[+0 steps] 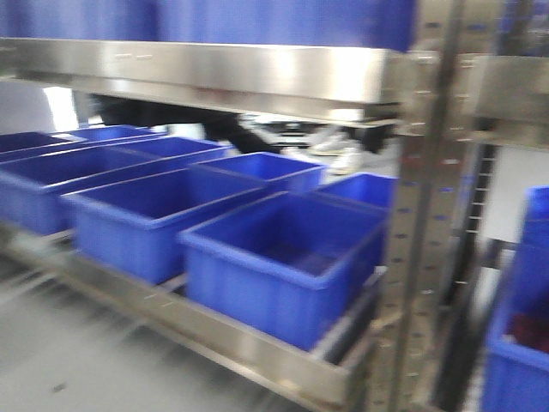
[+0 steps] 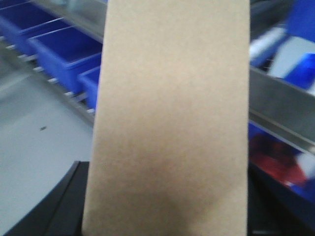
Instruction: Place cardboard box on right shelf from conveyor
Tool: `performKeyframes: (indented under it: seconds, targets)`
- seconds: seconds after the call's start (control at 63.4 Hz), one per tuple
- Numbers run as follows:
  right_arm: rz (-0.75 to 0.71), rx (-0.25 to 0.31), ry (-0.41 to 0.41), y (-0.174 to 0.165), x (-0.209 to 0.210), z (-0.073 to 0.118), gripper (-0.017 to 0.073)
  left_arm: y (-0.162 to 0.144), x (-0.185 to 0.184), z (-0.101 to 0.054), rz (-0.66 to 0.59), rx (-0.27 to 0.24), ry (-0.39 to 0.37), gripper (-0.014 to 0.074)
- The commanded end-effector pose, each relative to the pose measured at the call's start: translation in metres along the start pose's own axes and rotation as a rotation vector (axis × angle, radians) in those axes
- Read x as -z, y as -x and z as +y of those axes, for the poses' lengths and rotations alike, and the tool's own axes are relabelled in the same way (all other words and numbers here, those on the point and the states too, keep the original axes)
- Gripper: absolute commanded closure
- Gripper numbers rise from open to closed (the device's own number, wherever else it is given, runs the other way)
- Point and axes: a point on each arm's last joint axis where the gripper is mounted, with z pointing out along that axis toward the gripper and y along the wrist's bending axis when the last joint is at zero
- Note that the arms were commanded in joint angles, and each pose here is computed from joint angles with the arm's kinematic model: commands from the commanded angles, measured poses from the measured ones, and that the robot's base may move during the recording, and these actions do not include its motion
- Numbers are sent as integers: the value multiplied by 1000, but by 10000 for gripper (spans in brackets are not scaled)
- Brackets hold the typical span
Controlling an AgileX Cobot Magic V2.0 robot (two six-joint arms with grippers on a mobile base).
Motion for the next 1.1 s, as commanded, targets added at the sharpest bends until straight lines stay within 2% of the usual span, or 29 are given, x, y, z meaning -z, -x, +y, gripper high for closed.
performKeyframes:
  seconds: [0.0,0.836,1.088]
  targets:
    - [-106,18,8,15,3,1,364,10,2,0,-106,16,0,713]
    - [-106,19,9,15,3,1,364,10,2,0,-106,16,0,713]
    - [-106,19,9,15,3,1,364,10,2,1,-108,14,21,713]
